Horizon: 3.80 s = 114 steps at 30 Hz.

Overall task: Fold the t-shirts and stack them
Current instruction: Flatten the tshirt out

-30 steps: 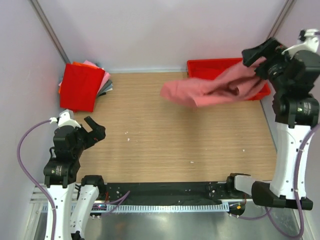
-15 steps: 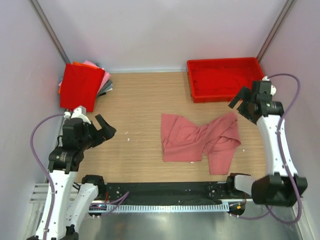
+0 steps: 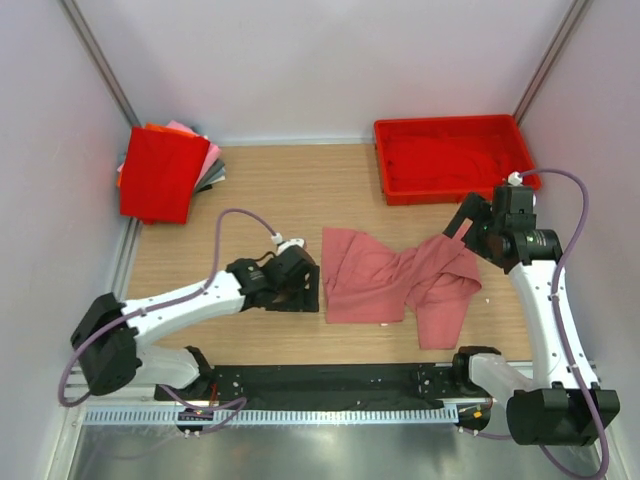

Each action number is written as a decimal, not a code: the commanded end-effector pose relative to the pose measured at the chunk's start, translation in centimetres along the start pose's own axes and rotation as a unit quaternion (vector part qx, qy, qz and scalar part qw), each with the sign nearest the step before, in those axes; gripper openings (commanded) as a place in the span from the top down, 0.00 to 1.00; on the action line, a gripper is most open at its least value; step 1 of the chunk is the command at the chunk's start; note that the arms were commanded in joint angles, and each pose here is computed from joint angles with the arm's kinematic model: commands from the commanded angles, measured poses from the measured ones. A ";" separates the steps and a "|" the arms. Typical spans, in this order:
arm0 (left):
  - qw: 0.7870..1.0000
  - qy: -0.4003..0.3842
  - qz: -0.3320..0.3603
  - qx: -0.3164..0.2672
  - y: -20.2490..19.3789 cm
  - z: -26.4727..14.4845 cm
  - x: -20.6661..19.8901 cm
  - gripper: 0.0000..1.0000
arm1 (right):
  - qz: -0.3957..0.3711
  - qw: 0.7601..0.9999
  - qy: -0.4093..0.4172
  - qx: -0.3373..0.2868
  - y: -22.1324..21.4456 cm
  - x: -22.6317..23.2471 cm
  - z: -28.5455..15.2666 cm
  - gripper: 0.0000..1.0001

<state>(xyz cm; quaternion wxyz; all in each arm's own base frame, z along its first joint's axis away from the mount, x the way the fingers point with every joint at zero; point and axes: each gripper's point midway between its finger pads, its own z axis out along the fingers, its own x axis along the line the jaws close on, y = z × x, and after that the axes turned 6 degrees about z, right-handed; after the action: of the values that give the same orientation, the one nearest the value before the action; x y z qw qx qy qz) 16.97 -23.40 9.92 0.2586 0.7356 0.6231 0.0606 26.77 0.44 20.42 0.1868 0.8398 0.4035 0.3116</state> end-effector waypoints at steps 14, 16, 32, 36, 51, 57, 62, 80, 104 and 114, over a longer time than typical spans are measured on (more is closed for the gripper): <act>0.998 -0.054 -0.002 0.021 -2.2 9.0 -7.5 0.38 | -0.046 0.999 0.009 -0.005 -0.6 -0.7 -1.7 0.00; 0.998 -0.065 -0.002 0.026 -2.7 9.3 -8.2 0.44 | -0.047 0.999 0.007 -0.004 -0.5 -0.7 -1.7 0.00; 0.998 0.008 -0.042 -0.038 3.4 2.1 -1.8 1.00 | -0.063 0.993 0.063 0.072 -4.4 1.6 -1.3 0.00; 0.987 0.045 -0.149 -0.044 7.2 0.8 7.3 1.00 | -0.129 0.984 0.069 0.104 -8.6 4.5 -2.0 0.00; 0.976 0.051 -0.211 -0.031 8.1 -1.4 13.5 1.00 | -0.253 0.956 0.012 0.147 -25.0 4.7 -1.5 0.12; 0.978 0.058 -0.193 -0.060 9.0 -4.0 13.9 1.00 | -0.258 0.965 0.000 0.049 -19.9 7.9 -0.2 0.16; 0.981 0.046 -0.177 -0.060 8.9 -4.5 13.6 1.00 | -0.290 0.955 -0.035 0.054 -18.3 8.4 3.2 0.20; 0.985 0.046 -0.158 -0.053 8.0 -4.1 14.0 1.00 | -0.330 0.936 -0.104 0.061 -17.3 7.6 10.9 0.60; 0.979 0.078 -0.171 -0.083 8.0 -7.7 17.4 1.00 | -0.132 0.974 -0.185 -0.002 -5.3 -4.0 5.6 0.00; 0.979 0.064 -0.171 -0.088 8.3 -7.1 17.1 1.00 | -0.098 0.993 -0.033 0.063 -8.8 1.8 4.6 0.30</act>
<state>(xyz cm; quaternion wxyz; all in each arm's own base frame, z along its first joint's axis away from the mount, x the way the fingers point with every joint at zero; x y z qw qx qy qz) 24.35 -5.41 15.33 0.2678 0.5828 0.7584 0.1160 25.76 4.12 12.49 0.2232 0.8197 0.4892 0.1975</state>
